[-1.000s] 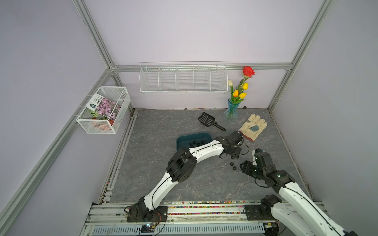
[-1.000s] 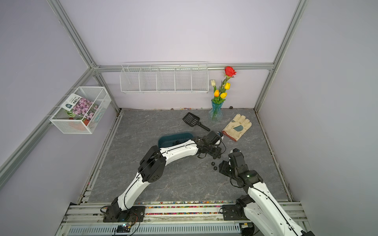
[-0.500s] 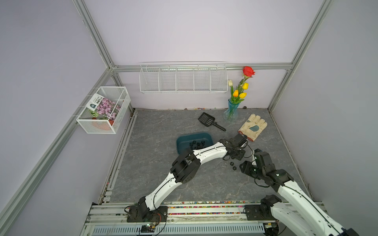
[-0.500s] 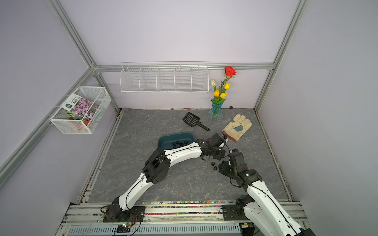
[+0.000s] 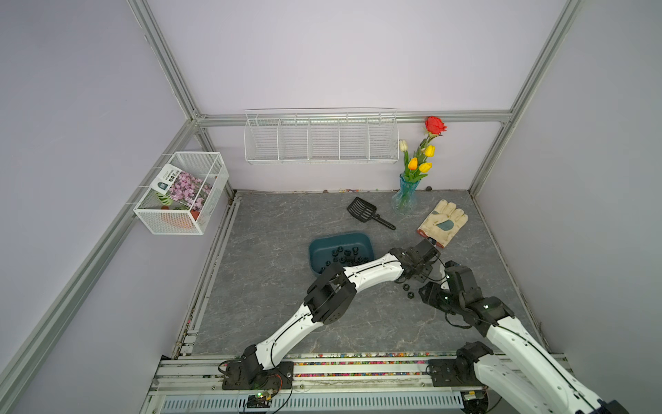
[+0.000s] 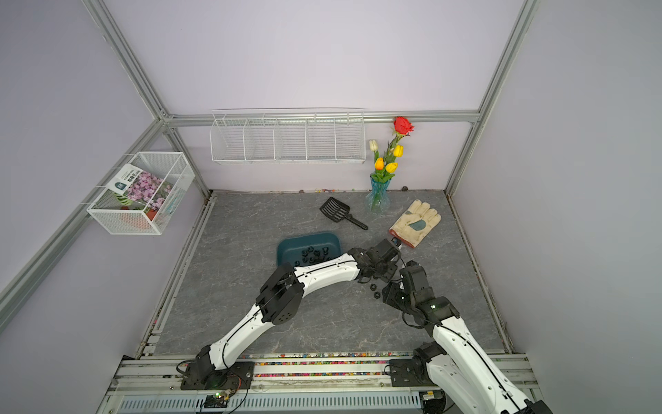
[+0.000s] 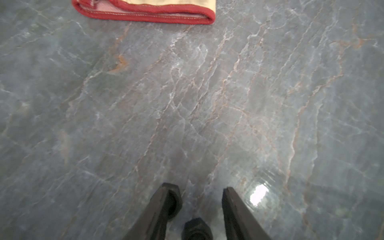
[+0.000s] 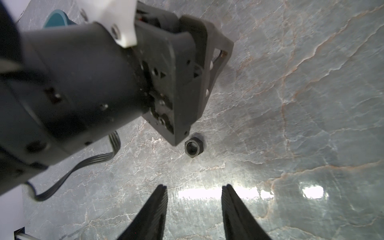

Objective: Put the nuts on the desktop into the storage box
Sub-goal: Pick up the nut from the center of the board, then place the nut in the storage box.

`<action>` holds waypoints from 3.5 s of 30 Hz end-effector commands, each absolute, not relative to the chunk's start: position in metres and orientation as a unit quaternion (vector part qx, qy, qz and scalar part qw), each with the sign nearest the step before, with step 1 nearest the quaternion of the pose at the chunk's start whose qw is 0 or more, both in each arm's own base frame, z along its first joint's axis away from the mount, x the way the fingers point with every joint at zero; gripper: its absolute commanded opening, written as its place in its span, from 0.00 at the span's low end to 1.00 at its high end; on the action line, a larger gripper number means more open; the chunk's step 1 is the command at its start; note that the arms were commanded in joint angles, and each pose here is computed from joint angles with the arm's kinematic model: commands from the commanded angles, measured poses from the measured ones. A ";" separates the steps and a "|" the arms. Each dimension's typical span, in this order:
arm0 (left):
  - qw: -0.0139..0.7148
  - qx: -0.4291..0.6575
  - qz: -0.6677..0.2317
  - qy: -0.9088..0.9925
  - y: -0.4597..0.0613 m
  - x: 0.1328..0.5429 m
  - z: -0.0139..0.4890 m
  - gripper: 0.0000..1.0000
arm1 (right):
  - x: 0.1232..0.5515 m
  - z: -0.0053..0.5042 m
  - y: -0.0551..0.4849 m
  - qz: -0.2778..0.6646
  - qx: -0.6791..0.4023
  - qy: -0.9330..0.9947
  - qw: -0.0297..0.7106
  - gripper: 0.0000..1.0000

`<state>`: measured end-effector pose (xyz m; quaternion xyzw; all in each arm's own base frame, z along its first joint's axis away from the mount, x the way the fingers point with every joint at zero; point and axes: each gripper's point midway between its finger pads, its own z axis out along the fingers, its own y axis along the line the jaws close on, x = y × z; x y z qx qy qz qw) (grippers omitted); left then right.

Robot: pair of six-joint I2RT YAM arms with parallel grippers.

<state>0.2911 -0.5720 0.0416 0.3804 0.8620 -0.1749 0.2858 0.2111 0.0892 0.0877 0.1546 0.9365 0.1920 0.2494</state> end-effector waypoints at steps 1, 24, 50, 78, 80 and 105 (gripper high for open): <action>0.279 0.383 -0.142 0.869 -0.563 0.295 0.019 0.48 | 0.212 0.083 0.090 0.194 0.154 0.937 0.248 0.47; 0.349 0.332 -0.080 0.872 -0.525 0.323 0.072 0.47 | 0.213 0.082 0.093 0.202 0.151 0.935 0.248 0.47; 0.294 0.319 -0.101 0.895 -0.514 0.332 0.043 0.47 | 0.217 0.079 0.097 0.209 0.145 0.936 0.243 0.47; 0.249 0.321 -0.080 0.910 -0.506 0.325 0.000 0.19 | 0.220 0.079 0.102 0.214 0.138 0.938 0.237 0.47; 0.249 0.321 -0.078 0.910 -0.505 0.325 0.001 0.11 | 0.220 0.079 0.102 0.214 0.138 0.938 0.237 0.47; 0.397 0.243 -0.063 0.883 -0.438 0.356 0.167 0.09 | 0.263 0.133 0.161 0.308 0.017 0.921 0.236 0.47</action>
